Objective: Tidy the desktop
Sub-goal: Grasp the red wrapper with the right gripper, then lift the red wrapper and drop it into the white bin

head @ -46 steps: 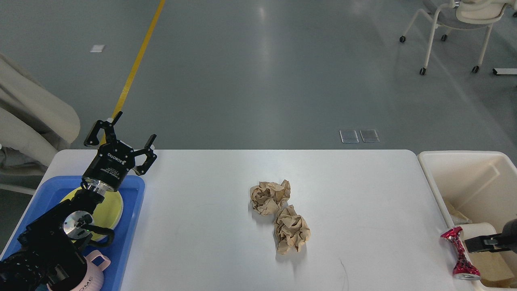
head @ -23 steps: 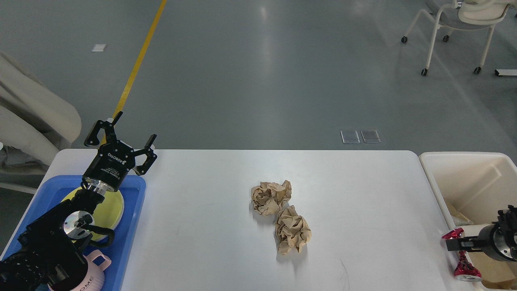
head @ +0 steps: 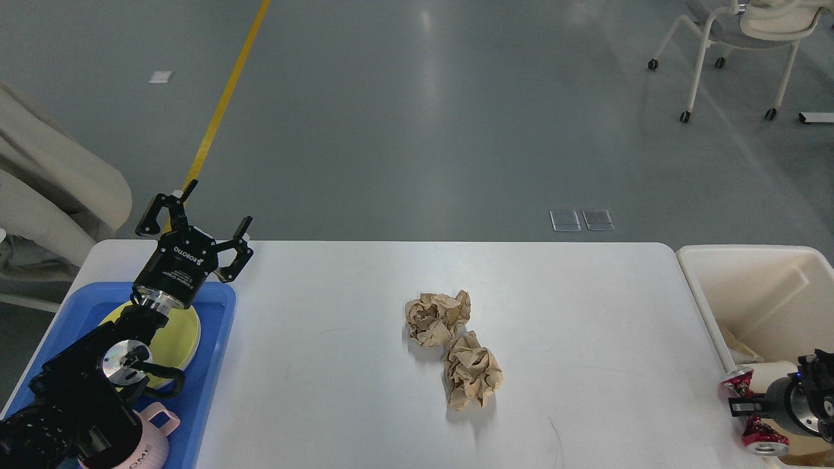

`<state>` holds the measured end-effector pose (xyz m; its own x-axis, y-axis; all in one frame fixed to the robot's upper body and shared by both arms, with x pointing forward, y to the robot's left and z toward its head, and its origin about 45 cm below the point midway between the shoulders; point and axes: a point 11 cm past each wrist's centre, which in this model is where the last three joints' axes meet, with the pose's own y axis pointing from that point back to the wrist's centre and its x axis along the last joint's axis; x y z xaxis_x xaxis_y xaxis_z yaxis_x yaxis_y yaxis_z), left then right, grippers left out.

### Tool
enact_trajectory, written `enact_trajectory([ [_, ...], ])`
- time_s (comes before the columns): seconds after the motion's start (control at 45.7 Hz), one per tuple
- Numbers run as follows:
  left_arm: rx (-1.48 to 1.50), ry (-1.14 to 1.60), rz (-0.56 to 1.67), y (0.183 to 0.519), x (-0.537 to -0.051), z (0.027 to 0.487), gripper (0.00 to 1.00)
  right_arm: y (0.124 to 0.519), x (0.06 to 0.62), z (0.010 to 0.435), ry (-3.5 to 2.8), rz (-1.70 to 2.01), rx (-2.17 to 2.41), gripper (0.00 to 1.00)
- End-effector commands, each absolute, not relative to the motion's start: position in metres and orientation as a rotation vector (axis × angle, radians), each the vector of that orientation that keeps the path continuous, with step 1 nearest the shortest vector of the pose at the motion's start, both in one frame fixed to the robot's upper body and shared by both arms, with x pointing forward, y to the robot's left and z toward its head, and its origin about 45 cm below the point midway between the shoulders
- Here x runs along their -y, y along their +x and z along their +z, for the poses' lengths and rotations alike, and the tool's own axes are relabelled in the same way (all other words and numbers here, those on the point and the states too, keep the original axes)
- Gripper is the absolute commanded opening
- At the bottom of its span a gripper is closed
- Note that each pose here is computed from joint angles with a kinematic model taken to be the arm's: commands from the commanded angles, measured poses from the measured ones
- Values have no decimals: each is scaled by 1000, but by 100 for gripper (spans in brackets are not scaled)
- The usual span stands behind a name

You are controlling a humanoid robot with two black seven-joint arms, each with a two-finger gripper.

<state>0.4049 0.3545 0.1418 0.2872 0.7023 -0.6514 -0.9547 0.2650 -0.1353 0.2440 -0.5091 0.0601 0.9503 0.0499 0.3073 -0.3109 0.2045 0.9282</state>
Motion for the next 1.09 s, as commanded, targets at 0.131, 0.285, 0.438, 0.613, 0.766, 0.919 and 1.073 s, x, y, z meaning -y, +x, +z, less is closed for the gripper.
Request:
enact_trajectory([
  [0.131,-524,-572,1191,405,-355,142,100,251,502,62,1365,251,256,0],
  [0.285,-524,-572,1191,405,-355,142,100,284,513,108,1352,291,350,0],
  [0.438,-524,-572,1191,405,-355,142,100,336,511,205,1380,353,476,0],
  [0.613,-524,-572,1191,405,-355,142,100,365,430,418,1597,352,342,0],
  [0.766,-524,-572,1191,405,-355,142,100,374,363,526,1550,679,366,0],
  [0.919,-524,-572,1191,405,-355,142,100,377,347,539,1503,721,336,0],
  [1.073,-524,-572,1191,405,-355,142,100,378,388,495,1446,545,306,0],
])
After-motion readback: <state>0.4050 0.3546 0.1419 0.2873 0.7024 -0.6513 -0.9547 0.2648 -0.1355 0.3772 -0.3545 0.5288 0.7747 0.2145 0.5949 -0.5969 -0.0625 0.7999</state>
